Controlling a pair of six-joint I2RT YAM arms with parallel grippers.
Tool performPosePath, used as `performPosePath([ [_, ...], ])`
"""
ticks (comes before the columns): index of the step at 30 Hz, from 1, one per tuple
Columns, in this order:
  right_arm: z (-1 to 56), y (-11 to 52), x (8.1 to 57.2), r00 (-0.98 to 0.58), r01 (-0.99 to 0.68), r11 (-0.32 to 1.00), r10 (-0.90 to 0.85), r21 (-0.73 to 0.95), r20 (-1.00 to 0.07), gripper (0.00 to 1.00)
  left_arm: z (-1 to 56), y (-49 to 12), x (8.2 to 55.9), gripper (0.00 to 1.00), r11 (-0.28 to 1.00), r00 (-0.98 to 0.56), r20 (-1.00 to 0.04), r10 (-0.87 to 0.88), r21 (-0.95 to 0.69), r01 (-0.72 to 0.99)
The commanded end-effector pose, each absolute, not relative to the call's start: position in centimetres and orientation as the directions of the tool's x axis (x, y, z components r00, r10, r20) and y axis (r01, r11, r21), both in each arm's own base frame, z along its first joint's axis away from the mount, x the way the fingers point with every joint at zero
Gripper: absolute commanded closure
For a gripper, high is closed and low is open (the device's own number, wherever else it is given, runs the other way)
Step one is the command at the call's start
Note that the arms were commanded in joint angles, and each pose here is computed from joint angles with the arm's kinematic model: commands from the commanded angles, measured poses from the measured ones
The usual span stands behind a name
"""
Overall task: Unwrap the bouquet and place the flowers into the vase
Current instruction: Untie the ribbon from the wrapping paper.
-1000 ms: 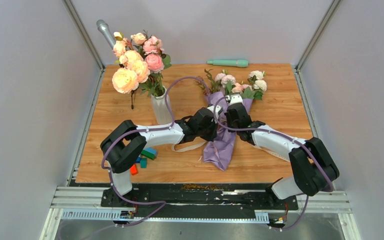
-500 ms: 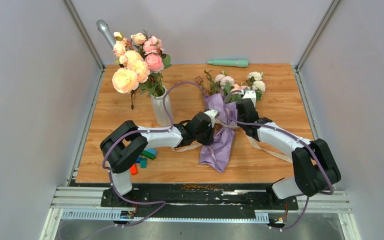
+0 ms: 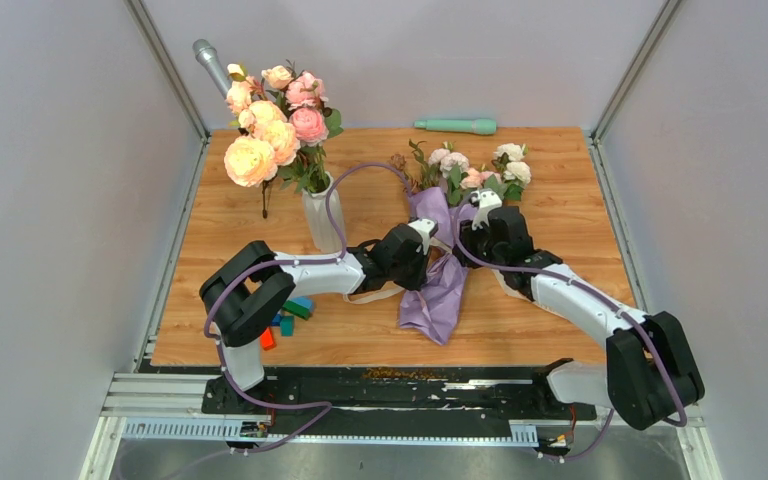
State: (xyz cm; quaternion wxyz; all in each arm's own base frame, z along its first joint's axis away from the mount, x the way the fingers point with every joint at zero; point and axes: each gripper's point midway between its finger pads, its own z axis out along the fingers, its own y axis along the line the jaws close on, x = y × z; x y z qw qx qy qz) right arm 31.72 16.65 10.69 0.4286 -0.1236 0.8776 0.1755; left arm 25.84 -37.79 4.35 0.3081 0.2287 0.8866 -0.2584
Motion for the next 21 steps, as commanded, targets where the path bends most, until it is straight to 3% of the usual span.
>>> performPosePath([
  [1, 10.7, 18.2, 31.5, -0.591, -0.445, 0.862, -0.078, 0.244, -0.803, 0.76, 6.3, -37.7, 26.7, 1.00, 0.765, -0.687, -0.689, 0.231, -0.308, 0.566],
  [21, 9.5, 17.7, 33.5, -0.593, -0.369, 0.902, -0.043, 0.225, -0.804, 0.75, 5.7, -37.2, 26.3, 1.00, 0.769, -0.700, -0.668, 0.251, -0.302, 0.564],
])
